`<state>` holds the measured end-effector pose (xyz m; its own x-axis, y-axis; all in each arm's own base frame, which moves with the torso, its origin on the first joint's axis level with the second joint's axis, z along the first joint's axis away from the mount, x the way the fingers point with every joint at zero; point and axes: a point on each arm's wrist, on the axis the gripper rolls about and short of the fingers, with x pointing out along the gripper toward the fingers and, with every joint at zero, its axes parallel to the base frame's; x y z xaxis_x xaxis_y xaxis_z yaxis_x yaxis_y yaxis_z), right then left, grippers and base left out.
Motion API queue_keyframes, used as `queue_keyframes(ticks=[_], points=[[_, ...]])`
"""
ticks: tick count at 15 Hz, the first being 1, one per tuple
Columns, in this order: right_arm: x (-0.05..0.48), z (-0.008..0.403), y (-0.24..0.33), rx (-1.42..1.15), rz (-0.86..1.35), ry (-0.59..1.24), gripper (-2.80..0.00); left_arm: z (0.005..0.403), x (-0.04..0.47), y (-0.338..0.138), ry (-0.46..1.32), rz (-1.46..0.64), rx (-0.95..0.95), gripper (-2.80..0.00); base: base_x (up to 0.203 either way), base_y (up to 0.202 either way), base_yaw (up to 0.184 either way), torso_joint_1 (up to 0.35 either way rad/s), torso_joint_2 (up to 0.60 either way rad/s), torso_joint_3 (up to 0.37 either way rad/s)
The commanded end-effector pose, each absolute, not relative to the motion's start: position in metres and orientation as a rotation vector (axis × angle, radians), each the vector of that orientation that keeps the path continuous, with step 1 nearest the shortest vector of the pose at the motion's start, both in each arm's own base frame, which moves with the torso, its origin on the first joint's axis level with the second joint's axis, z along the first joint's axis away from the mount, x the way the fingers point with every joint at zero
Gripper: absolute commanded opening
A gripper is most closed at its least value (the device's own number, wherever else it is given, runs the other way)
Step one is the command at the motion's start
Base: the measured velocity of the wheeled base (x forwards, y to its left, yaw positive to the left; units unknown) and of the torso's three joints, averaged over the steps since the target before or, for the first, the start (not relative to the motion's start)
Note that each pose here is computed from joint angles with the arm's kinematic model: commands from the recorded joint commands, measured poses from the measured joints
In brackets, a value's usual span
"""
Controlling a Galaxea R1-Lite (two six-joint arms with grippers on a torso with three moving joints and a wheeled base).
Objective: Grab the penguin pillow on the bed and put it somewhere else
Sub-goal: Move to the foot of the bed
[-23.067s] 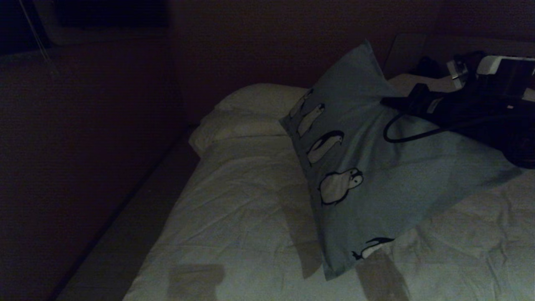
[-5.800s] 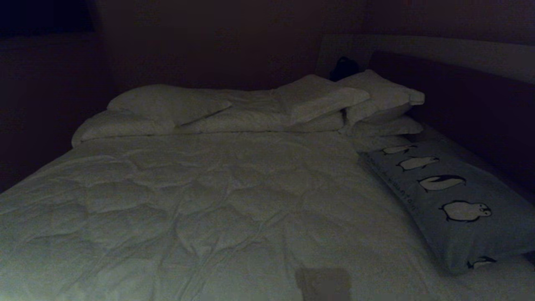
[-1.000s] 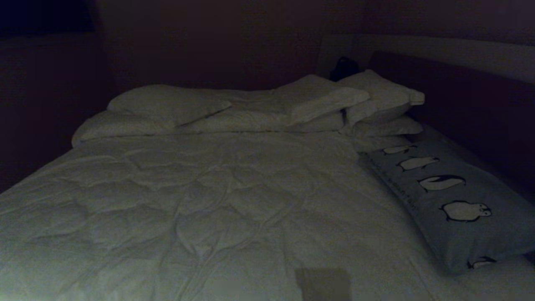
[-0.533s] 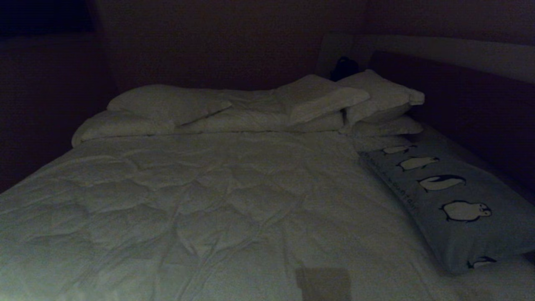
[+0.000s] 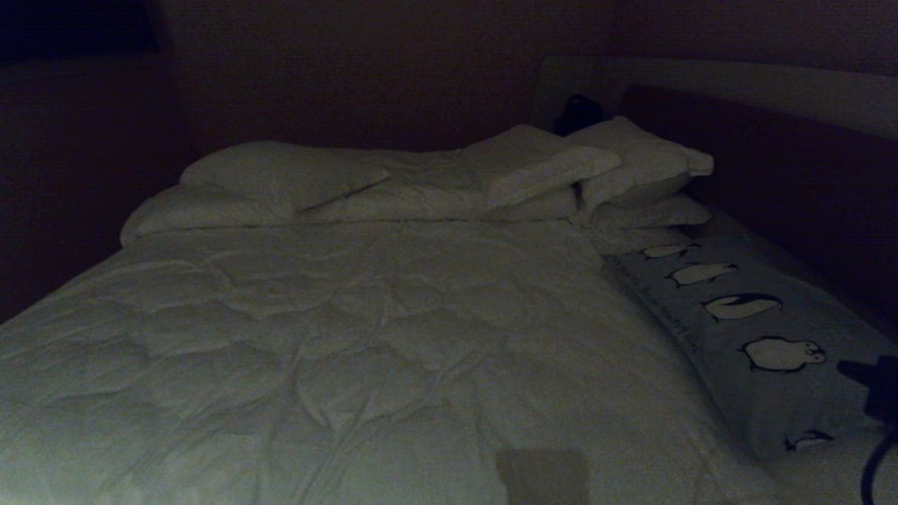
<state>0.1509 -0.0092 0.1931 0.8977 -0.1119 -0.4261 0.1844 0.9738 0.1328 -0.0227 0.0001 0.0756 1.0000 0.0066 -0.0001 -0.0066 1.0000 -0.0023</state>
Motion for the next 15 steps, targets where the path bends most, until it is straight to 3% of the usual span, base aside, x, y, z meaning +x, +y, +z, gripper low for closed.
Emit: queue_keyframes(ticks=[1,15], points=[[0.215,0.194,-0.022,0.250,-0.217,0.413,-2.80,0.076,-0.023,0.000,0.000,0.008,-0.003,-2.80,0.000,0.000,0.000,0.000,0.00,0.000],[0.363,0.168,-0.103,0.222,-0.353,0.444,-2.80,0.076,-0.023,0.000,0.000,0.008,-0.003,-2.80,0.000,0.000,0.000,0.000,0.00,0.000]])
